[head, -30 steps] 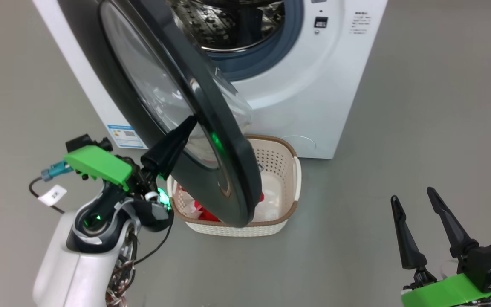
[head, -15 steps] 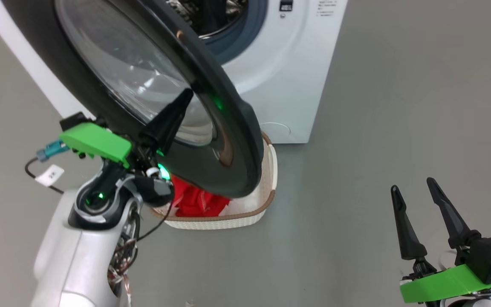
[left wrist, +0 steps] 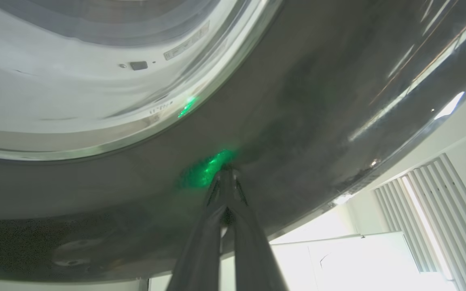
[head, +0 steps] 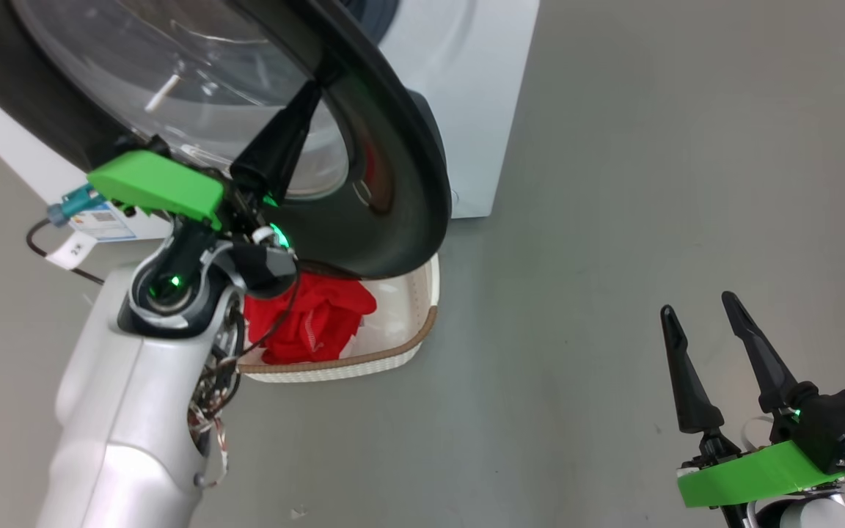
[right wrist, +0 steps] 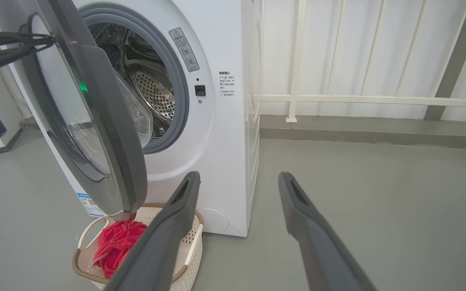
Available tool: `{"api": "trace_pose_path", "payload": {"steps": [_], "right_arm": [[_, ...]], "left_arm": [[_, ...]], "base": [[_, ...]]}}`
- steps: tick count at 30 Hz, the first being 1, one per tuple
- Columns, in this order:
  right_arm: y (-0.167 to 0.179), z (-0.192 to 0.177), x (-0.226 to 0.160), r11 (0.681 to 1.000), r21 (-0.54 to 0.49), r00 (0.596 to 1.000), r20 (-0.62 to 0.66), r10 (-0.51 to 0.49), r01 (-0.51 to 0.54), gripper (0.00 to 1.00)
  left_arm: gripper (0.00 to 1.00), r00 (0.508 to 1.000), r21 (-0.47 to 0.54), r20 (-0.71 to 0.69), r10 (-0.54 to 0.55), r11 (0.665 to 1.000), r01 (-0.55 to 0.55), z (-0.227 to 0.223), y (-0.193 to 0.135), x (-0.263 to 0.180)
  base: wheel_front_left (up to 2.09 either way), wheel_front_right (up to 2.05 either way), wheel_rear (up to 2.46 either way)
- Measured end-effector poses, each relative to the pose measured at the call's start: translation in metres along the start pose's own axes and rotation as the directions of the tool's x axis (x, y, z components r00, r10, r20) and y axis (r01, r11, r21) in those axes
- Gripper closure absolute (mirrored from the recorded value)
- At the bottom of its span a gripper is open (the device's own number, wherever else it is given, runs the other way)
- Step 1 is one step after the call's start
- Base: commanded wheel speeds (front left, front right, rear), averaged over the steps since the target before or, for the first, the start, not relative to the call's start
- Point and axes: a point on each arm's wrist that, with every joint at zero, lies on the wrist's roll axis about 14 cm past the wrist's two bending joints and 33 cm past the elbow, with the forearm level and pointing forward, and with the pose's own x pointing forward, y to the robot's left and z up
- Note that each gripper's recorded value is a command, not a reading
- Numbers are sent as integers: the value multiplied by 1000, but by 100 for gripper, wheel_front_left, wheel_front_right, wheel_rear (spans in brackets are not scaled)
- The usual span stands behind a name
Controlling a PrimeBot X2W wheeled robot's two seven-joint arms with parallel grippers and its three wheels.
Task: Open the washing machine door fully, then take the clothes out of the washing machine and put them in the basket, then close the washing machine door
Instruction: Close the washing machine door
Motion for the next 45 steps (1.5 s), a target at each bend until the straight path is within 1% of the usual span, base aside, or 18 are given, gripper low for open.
{"api": "trace_pose_path", "payload": {"steps": [7,16,24,32,38,42,45], "right_arm": [[-10,-3,-2,999,13,999,-9,-35,35,0],[-20,-7,-8,998,5,998,-22,-67,67,0],[-23,-9,-8,997,0,997,-31,-76,76,0],[-30,-17,-6,995,-11,994,-52,-96,95,0],[-34,-20,0,994,-21,993,-58,-105,104,0],[-37,-23,2,994,-26,991,-67,-112,110,0],[-38,-27,3,993,-30,990,-77,-115,113,0]], "left_arm": [[100,1000,-17,22,11,1000,-10,2,8,20],[100,1000,-41,24,11,999,-10,1,13,39],[100,1000,-35,23,-5,999,6,1,11,55],[100,999,-24,38,-14,1000,15,11,10,77],[100,999,-13,49,0,1000,1,19,19,91],[100,998,-23,57,17,1000,-15,22,29,97],[100,997,-27,74,10,1000,-8,28,31,102]], "base": [[0,0,0],[0,0,0],[0,0,0],[0,0,0],[0,0,0],[0,0,0],[0,0,0]]}}
